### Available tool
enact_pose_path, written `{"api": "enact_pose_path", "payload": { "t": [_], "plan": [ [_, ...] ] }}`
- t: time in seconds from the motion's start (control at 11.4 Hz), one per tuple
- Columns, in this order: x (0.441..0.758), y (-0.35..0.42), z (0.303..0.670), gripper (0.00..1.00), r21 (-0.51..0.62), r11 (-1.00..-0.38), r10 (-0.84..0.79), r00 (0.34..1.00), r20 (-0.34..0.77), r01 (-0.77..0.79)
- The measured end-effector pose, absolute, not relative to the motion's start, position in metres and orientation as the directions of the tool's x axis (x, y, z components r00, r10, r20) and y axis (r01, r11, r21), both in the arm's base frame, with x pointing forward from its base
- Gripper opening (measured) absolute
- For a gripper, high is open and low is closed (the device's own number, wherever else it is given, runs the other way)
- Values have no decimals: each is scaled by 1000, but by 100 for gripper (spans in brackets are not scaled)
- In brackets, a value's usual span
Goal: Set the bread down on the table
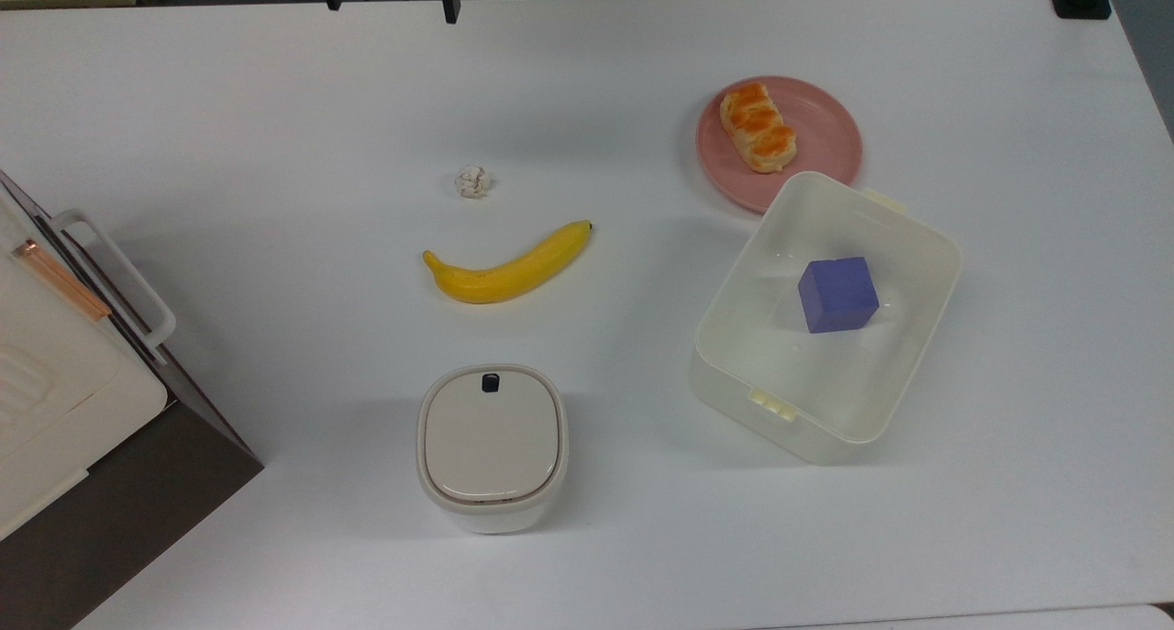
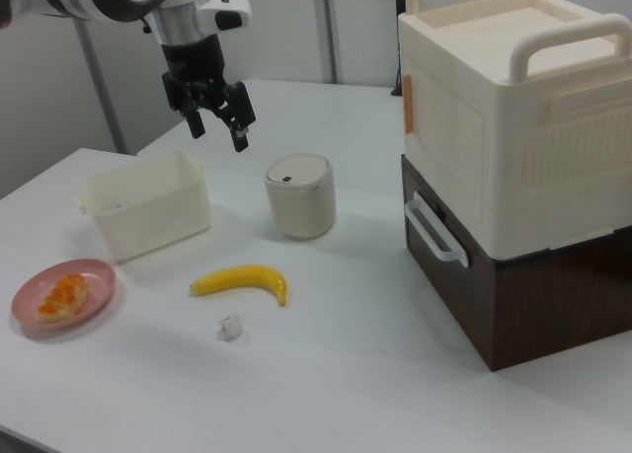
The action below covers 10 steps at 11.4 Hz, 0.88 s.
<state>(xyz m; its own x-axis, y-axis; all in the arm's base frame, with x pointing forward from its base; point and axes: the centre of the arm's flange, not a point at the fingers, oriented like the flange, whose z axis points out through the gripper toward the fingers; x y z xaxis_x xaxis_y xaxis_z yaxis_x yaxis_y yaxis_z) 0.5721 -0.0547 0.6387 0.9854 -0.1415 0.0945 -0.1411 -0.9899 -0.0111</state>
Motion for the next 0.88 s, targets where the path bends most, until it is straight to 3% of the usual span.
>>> {"api": "enact_pose_path", "payload": {
  "t": [0.88],
  "plan": [
    [573,-55,636,100,-11,-990,-142,986,90,-142]
  ]
}}
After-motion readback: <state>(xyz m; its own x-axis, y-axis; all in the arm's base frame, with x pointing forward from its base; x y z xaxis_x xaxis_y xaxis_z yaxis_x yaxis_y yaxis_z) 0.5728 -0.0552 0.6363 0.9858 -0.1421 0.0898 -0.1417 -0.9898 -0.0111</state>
